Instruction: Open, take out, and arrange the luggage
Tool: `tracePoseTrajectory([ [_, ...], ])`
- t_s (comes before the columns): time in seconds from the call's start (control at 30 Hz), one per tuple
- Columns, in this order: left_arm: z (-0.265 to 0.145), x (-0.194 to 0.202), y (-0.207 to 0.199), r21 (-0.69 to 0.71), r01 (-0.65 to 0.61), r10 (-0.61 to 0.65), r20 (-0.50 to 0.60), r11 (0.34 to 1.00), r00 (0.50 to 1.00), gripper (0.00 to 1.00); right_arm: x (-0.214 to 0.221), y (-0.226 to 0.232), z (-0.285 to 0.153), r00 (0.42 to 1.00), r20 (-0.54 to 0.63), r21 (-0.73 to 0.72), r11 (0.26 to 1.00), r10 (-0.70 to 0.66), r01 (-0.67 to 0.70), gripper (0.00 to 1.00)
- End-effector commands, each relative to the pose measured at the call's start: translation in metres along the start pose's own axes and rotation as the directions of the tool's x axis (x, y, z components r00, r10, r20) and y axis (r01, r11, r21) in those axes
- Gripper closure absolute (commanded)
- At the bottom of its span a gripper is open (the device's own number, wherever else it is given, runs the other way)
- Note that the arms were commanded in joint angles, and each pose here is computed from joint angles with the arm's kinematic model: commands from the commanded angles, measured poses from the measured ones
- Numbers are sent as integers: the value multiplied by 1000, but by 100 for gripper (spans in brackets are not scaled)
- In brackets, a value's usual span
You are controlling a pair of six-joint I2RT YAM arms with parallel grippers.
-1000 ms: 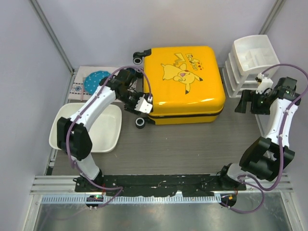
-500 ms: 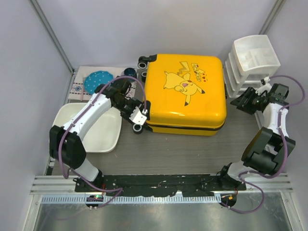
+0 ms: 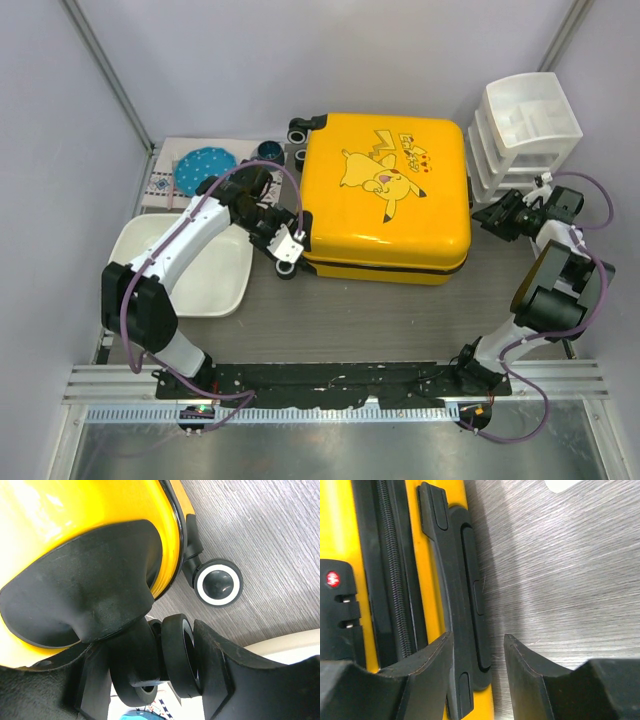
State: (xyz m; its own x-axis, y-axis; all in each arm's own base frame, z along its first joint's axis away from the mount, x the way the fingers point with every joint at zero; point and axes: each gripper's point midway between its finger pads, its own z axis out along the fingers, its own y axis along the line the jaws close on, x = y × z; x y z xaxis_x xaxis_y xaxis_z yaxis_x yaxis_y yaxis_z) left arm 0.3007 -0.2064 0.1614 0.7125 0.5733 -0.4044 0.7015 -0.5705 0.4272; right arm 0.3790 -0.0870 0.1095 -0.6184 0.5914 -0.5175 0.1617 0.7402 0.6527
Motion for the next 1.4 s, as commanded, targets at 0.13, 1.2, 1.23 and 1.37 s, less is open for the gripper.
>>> tracePoseTrajectory([
  [0.13, 16, -29, -93, 381, 6, -42, 85, 925, 995, 100, -9, 13, 17, 996, 9, -55, 995, -84, 84, 49],
  [1.2, -115, 8, 1, -402, 912, -853, 444, 84, 274, 0, 41, 37, -20, 950, -62, 156, 937, -306, 312, 99],
  [1.23, -107, 9, -10, -390, 918, -862, 440, 72, 254, 0, 41, 45, -31, 943, -44, 155, 930, -330, 333, 99],
  [1.37, -94, 13, -32, -366, 928, -882, 457, -68, 116, 0, 73, 57, -61, 896, -109, 99, 892, -431, 441, 99],
])
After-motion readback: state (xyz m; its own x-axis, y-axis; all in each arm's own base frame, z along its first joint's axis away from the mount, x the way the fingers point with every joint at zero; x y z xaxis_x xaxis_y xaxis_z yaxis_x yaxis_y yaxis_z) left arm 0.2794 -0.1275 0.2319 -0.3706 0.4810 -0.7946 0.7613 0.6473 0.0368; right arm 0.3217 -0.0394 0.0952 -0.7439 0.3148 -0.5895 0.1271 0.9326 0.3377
